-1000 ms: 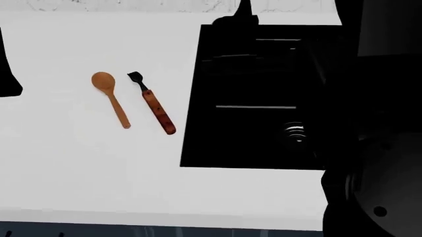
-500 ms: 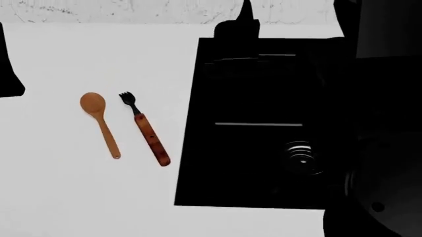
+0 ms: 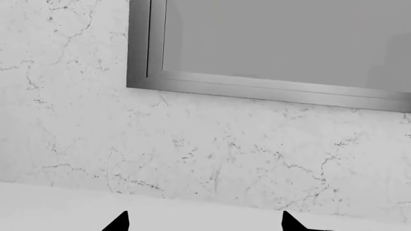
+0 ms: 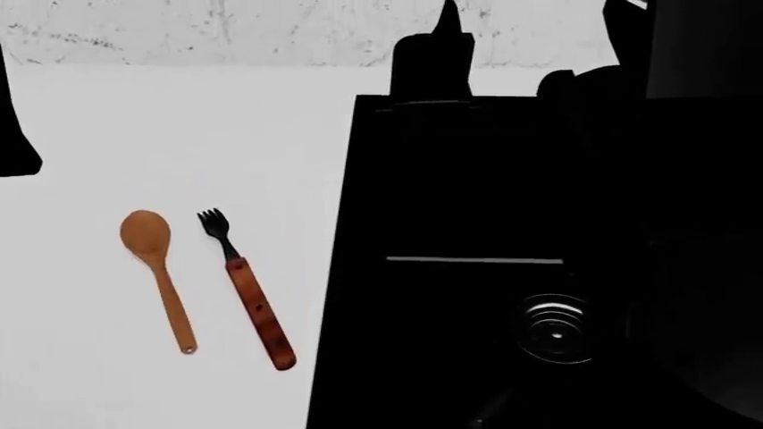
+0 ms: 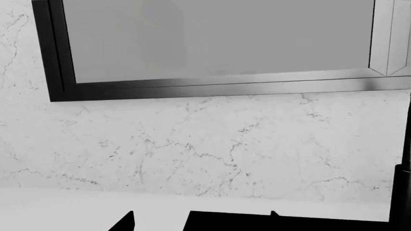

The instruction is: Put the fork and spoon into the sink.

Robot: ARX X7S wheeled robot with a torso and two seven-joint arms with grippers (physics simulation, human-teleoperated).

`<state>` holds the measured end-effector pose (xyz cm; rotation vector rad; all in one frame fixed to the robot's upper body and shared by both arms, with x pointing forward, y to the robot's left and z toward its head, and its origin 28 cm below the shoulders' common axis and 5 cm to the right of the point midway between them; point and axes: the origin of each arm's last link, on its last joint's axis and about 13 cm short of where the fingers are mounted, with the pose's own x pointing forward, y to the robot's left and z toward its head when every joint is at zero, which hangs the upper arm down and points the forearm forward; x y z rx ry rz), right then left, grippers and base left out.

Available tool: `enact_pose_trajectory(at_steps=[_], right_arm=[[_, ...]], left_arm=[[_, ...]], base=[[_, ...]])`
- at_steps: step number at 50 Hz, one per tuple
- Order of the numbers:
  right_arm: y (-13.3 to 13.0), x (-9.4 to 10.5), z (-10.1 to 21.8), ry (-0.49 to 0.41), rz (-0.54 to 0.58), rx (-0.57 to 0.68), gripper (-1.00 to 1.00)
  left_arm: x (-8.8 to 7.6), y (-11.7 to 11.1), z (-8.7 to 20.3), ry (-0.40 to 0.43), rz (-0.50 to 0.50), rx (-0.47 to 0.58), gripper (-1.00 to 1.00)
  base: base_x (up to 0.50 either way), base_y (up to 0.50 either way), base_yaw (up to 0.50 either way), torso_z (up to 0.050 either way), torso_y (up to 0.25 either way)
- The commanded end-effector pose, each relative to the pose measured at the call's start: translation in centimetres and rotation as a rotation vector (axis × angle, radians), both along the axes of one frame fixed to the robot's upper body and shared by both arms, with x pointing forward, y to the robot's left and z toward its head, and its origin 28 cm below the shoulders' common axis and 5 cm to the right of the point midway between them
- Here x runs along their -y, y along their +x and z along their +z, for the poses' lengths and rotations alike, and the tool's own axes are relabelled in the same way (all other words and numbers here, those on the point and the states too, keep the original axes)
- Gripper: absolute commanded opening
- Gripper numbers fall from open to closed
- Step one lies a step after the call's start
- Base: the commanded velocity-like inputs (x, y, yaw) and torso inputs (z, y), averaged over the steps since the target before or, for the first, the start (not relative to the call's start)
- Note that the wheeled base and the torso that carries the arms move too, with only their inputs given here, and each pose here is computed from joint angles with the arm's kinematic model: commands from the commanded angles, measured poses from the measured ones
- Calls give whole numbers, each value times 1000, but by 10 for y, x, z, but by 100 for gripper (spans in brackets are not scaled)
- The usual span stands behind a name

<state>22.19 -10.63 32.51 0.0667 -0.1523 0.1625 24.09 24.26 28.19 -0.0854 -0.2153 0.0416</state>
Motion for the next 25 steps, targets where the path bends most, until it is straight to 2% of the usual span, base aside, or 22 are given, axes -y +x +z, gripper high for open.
enact_pose_trajectory(at_steps=[1, 3, 25], right_arm=[[1, -1, -1, -2, 3, -6, 100], [1, -1, -2, 0, 2, -6, 100], [0, -2, -4, -2, 10, -18, 100]], left_arm=[[-2, 1, -4, -4, 5, -2, 100], [-2, 2, 2, -4, 7, -2, 100], [-4, 2, -6, -5, 11, -7, 100]], base=[[223, 0, 0, 0, 0], [221, 0, 0, 0, 5], [219, 0, 0, 0, 0]])
